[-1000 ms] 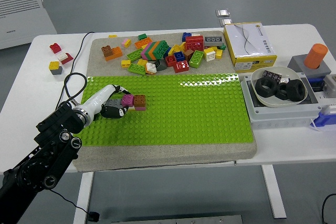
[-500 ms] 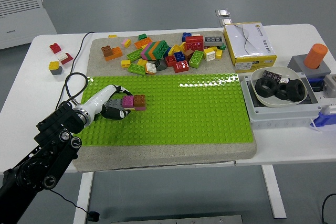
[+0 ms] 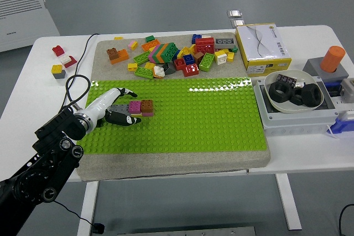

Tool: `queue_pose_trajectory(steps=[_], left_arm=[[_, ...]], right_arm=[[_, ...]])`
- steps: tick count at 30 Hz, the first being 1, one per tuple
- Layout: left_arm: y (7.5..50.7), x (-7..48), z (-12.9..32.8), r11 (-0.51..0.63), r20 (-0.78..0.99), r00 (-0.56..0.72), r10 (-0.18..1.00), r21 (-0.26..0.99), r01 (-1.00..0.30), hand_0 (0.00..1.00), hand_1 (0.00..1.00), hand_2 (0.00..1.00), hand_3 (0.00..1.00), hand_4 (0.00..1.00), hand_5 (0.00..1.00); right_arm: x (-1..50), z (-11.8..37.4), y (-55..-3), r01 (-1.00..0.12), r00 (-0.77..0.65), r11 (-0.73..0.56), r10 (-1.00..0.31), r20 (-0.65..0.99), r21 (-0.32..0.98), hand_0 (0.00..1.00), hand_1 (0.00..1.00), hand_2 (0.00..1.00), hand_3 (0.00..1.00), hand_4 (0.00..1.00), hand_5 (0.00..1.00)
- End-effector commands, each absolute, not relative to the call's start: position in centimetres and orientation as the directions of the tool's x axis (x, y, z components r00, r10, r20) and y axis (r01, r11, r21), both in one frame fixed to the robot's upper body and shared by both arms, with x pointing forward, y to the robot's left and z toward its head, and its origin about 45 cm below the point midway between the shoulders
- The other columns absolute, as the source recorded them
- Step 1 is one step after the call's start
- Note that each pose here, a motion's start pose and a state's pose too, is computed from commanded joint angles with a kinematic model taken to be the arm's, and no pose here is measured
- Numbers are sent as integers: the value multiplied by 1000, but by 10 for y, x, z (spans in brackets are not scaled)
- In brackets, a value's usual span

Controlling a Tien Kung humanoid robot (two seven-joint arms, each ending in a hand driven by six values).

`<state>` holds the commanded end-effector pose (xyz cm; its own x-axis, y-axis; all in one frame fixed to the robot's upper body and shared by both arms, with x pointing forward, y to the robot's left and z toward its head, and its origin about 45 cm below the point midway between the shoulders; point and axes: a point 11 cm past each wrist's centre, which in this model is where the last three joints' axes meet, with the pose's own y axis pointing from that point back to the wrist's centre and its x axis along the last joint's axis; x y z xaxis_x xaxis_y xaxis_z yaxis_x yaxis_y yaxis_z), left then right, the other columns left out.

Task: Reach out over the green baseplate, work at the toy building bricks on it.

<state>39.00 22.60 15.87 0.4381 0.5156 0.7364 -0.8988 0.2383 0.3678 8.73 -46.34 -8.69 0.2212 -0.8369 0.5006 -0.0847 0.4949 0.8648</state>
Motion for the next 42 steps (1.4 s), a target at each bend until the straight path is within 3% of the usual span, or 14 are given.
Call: queue_pose_trajectory(steps=[2, 3, 8, 9, 14, 15, 42], left_arm=[[234, 384, 165, 218, 768, 396, 503, 331, -918, 953, 956, 931, 809, 996, 298], [237, 381, 168, 212, 782, 376, 496, 311, -927, 958, 945, 915, 740, 998, 525], [244, 359, 184, 211, 852, 267, 450, 189, -959, 958, 945, 915, 740, 998, 525], [241, 355, 187, 222, 858, 252, 448, 167, -961, 963, 931, 879, 668, 998, 687], [224, 343, 200, 260, 874, 162, 458, 43, -965, 963, 931, 879, 668, 998, 687], [223, 342, 200, 262, 875, 155, 460, 34, -965, 983, 949, 897, 652, 998, 898], [220, 351, 147, 228, 883, 238, 405, 154, -961, 980, 945, 903, 656, 998, 891]], right_arm=[[86, -87, -463, -83, 222, 495, -837, 500, 865, 669, 648, 736, 767, 803, 985], [86, -87, -463, -82, 222, 495, -837, 500, 865, 669, 649, 737, 767, 802, 984], [81, -88, -463, -73, 217, 494, -840, 497, 867, 669, 649, 737, 767, 802, 984], [80, -89, -463, -72, 217, 493, -840, 497, 867, 669, 649, 736, 766, 800, 983], [79, -89, -462, -71, 222, 492, -840, 495, 868, 669, 649, 736, 766, 800, 983], [79, -89, -462, -72, 222, 492, -840, 495, 868, 670, 649, 736, 766, 798, 987], [85, -89, -460, -82, 220, 489, -841, 494, 869, 668, 648, 737, 764, 792, 985]])
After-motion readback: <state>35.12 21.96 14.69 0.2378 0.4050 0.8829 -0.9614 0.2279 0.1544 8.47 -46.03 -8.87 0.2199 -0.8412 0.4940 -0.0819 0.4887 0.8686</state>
